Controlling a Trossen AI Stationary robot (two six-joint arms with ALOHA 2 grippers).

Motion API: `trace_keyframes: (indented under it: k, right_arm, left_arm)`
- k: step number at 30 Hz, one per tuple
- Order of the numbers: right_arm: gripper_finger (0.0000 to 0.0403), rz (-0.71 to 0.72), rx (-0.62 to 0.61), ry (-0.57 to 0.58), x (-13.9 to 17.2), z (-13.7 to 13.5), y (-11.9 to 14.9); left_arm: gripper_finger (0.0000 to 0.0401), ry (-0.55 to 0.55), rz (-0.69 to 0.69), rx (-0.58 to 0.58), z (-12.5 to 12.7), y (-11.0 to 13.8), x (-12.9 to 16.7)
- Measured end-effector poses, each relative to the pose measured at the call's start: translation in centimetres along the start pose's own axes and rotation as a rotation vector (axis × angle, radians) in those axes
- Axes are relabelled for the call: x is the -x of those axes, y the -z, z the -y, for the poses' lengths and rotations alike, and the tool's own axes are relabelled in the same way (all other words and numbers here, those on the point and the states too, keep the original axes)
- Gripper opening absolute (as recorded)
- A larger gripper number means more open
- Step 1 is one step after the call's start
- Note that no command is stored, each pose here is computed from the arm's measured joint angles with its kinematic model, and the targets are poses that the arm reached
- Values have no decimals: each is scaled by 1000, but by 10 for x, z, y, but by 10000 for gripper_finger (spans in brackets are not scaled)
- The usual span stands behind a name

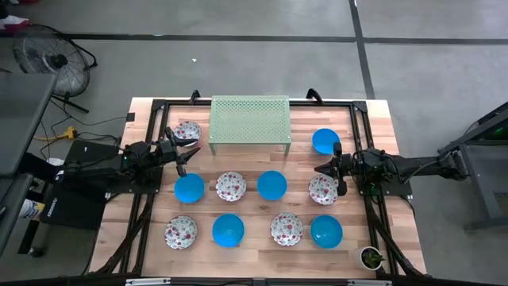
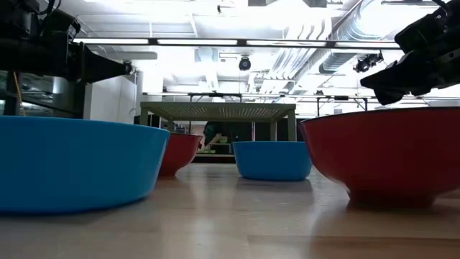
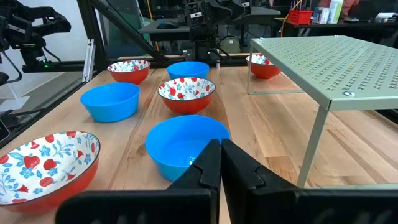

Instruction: Pick & Place Mini bowls

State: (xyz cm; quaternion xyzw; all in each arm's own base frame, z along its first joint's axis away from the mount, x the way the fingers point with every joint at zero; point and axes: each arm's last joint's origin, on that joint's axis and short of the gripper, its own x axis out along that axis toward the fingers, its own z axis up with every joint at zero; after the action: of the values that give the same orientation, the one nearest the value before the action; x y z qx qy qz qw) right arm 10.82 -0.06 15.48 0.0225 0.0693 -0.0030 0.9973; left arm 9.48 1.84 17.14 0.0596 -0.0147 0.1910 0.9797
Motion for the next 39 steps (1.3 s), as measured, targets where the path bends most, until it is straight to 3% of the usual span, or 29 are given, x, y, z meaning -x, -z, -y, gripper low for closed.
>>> trace_keyframes:
  k: [13,22,32,39]
  right_arm:
    - [0,-19,-48,1,0,0,-2]
    - [0,-104,-59,36,0,-1,-42]
    - [0,-276,-199,305,-11,8,-86]
    - [0,-424,-393,510,-22,28,-102]
  left_arm:
    - [149,0,0,0,0,0,0]
    - [149,0,0,0,0,0,0]
    - [149,0,0,0,0,0,0]
    - [149,0,0,0,0,0,0]
